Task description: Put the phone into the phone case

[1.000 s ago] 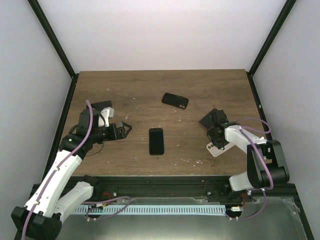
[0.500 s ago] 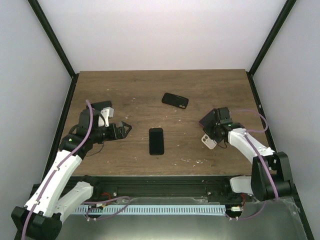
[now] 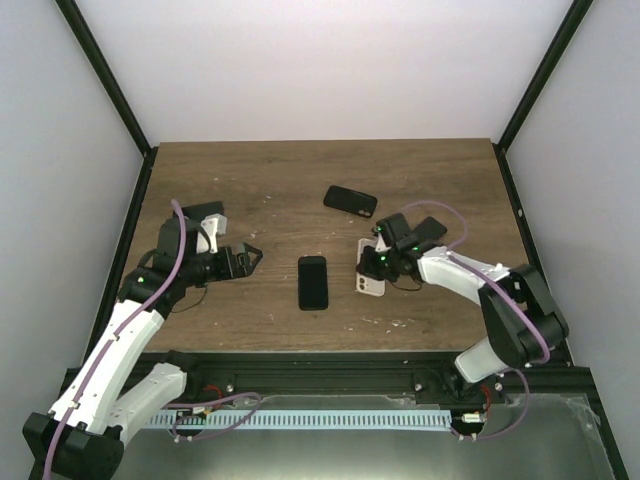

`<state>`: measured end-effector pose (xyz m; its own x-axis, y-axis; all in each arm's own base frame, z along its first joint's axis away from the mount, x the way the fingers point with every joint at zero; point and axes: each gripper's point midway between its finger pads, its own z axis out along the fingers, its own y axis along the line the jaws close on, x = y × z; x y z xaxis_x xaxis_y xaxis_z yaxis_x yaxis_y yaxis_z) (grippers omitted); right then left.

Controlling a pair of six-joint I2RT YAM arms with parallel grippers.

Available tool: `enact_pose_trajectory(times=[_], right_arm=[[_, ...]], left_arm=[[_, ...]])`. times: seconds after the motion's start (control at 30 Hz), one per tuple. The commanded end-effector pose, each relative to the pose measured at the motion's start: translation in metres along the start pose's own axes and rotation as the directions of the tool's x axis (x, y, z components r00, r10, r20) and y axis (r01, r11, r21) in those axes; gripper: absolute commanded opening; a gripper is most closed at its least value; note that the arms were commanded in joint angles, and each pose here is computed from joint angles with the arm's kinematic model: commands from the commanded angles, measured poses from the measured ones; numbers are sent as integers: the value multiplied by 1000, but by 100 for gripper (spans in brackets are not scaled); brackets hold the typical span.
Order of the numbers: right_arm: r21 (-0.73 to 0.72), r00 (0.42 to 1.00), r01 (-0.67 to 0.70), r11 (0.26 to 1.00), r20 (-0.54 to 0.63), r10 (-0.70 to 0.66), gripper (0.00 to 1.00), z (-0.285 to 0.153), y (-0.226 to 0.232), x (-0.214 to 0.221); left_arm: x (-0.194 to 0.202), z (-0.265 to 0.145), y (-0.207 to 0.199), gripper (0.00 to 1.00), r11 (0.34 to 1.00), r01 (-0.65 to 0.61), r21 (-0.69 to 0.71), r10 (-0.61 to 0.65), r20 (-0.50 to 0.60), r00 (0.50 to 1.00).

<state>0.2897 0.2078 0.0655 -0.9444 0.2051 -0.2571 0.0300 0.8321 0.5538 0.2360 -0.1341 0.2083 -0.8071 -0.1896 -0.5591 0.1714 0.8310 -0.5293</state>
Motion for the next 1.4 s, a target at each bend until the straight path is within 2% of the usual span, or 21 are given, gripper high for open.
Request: enact_pose_trajectory(times=[0.0, 0.2, 0.4, 0.63, 0.73, 0.93, 1.03, 1.17, 1.37], right_arm=[[-29, 992, 121, 992, -30, -122, 1, 12, 32, 9], [14, 989, 106, 994, -104, -104, 1, 33, 31, 31], [39, 995, 63, 997, -75, -60, 9, 33, 30, 27], [106, 999, 45, 993, 18, -47, 45, 13, 36, 1], [152, 997, 12, 988, 67, -23, 56, 3, 31, -11], [237, 976, -140, 961, 194, 95, 81, -27, 0, -45], [292, 943, -255, 922, 284, 171, 99, -49, -25, -64], [341, 886, -392, 855, 389, 251, 100, -74, -57, -88], [378, 821, -529, 760, 453, 347, 100, -82, -102, -110]], left_arm=[[-1, -1, 3, 98, 1000, -9, -14, 9, 12, 1000], [-1, -2, 3, 98, 1000, -9, -15, 10, 14, 1000], [-1, -2, 2, 98, 1000, -10, -8, 10, 18, 1000], [-1, -2, 1, 98, 1000, -12, -5, 12, 16, 1000], [-1, -2, 1, 98, 1000, -12, -4, 12, 16, 1000], [-1, -2, 1, 99, 1000, -13, -4, 13, 13, 1000], [-1, -2, 1, 99, 1000, -14, -5, 14, 10, 1000], [-1, -2, 1, 99, 1000, -14, -3, 14, 13, 1000], [-1, -2, 1, 99, 1000, -17, -1, 17, 13, 1000]])
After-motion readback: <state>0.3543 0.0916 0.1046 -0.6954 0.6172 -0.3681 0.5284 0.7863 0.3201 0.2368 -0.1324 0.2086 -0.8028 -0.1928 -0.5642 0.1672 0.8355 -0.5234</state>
